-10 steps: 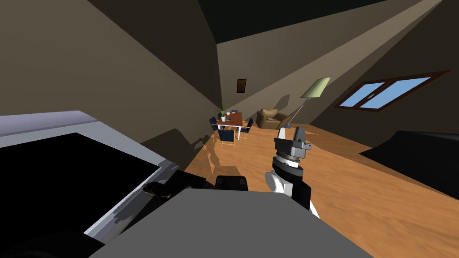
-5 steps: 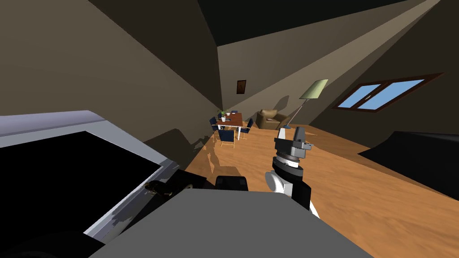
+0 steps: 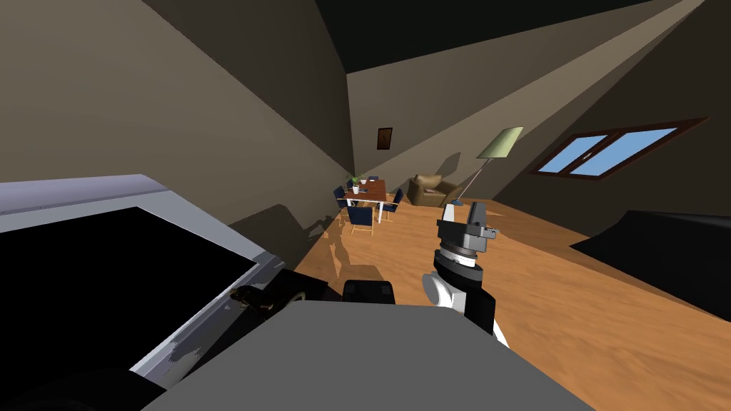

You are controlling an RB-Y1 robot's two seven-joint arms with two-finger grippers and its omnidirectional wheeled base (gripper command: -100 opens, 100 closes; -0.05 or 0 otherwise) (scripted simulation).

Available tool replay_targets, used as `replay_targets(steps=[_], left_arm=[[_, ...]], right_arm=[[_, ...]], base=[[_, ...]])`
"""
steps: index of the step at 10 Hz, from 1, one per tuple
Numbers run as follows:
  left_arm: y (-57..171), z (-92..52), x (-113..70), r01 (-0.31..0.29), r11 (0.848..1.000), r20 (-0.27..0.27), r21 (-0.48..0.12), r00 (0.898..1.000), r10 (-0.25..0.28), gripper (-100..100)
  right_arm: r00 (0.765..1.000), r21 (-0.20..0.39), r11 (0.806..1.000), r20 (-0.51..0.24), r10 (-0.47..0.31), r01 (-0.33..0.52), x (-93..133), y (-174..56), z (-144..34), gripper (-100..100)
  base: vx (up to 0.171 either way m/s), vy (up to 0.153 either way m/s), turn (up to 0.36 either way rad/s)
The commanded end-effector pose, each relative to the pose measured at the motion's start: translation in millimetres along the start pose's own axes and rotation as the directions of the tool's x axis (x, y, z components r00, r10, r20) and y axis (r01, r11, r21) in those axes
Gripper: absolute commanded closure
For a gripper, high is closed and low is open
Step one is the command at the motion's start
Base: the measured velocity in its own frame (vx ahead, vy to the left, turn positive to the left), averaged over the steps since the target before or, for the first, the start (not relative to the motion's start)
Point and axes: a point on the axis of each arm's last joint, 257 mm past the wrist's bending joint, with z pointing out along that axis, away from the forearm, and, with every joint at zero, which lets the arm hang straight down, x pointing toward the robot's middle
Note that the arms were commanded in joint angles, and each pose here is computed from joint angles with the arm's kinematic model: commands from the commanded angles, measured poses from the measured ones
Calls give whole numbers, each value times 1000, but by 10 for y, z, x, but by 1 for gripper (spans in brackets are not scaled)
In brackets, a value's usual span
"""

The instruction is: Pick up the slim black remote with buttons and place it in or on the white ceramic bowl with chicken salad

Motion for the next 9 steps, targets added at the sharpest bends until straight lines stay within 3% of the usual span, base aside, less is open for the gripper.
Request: replay_targets(steps=[1,5,6,7,9], left_arm=[[-28,-118,-152,-2,1000,-1,4,1000,2,-100],[-81,-289,-363,-9,1000,-2,6,1000,9,-100],[-70,-260,-330,-9,1000,0,5,1000,9,-100],[-74,-267,-334,-8,1000,-1,6,1000,8,0],[-73,-266,-333,-8,1000,-1,6,1000,8,0]], right_arm=[[1000,0,1000,0,0,0,0,0,0,0],[1000,0,1000,0,0,0,0,0,0,0],[1000,0,1000,0,0,0,0,0,0,0],[1000,0,1000,0,0,0,0,0,0,0],[1000,0,1000,0,0,0,0,0,0,0]], base=[[-11,-60,21],[-8,-44,13],[-4,-19,4],[0,0,0],[0,0,0]])
